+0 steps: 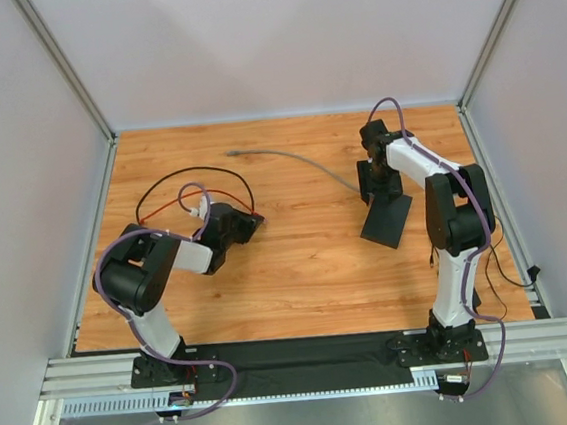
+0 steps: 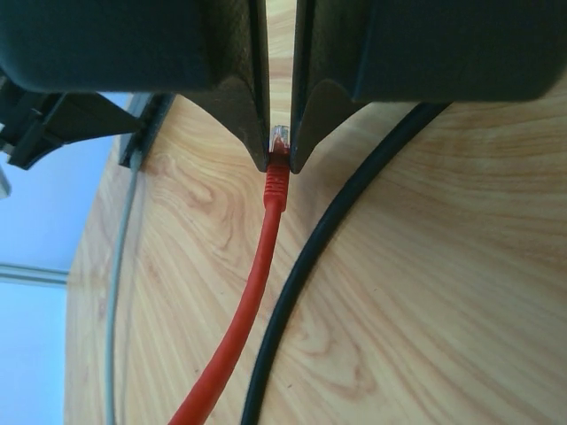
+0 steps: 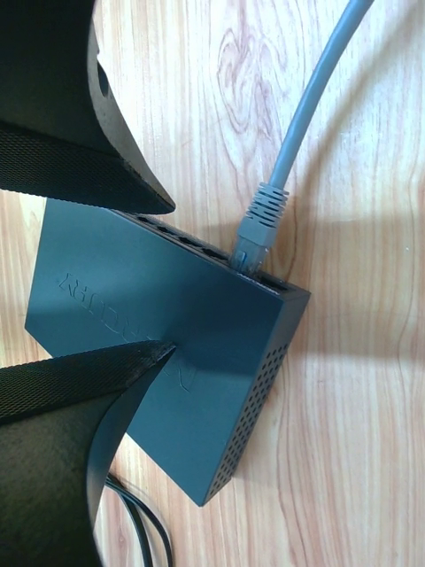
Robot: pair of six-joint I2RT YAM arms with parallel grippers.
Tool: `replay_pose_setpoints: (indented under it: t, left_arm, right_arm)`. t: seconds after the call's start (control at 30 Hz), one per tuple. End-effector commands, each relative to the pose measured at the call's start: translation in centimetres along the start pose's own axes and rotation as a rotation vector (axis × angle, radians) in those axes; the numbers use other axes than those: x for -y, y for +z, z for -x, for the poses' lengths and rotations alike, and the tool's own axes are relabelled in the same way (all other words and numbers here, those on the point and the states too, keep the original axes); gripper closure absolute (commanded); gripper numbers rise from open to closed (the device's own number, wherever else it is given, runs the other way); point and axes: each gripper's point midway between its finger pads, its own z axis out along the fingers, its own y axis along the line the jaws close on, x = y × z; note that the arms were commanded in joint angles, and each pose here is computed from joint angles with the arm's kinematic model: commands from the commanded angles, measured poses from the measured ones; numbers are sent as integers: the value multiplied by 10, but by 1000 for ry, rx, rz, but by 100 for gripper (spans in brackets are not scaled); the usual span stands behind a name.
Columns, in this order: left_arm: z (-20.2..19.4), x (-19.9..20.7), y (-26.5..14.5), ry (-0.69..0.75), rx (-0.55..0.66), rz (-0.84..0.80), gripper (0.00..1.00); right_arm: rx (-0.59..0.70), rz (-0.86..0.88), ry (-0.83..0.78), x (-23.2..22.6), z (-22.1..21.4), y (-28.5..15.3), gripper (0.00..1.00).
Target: Pull the plug from the switch port
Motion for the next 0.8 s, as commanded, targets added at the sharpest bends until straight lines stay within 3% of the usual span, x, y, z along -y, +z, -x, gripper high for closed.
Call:
replay_pose_setpoints:
  t: [0.0, 0.1, 0.17, 0.2, 0.23, 0.27, 0.3, 0.4, 0.5, 0.63, 0.77]
  left_arm:
    - [3, 31, 0, -44, -20, -108, 84]
    - [0, 29, -2, -50, -31, -86, 60]
    - [3, 45, -8, -13, -15, -90, 54]
    - [-3, 36, -10, 64, -9, -20, 45]
    - [1, 48, -18, 100, 12, -11, 18]
    - [8, 71, -21, 135, 46, -10, 14]
    - [13, 53, -27, 196, 96, 118, 0]
    - [19, 93, -51, 333, 211, 101, 1]
    - [2, 133, -61, 414, 232, 5, 7]
    - [-40, 171, -38, 447, 132, -153, 22]
    - [-87, 207, -11, 388, -10, -361, 34]
  right_arm:
    - [20, 42, 17, -7, 4, -14, 39]
    - [18, 38, 16, -6, 2, -13, 39]
    - [19, 34, 14, -5, 1, -13, 39]
    - [19, 31, 16, -4, 0, -15, 39]
    - [22, 31, 14, -3, 0, -17, 39]
    - [26, 29, 15, -2, 0, -18, 39]
    - [28, 28, 12, -1, 0, -21, 39]
    - [50, 18, 21, 3, 3, -30, 39]
    - [72, 13, 43, 9, 7, -38, 39]
    - [104, 9, 105, 23, 14, -46, 39]
    - [138, 68, 155, 22, 25, -50, 39]
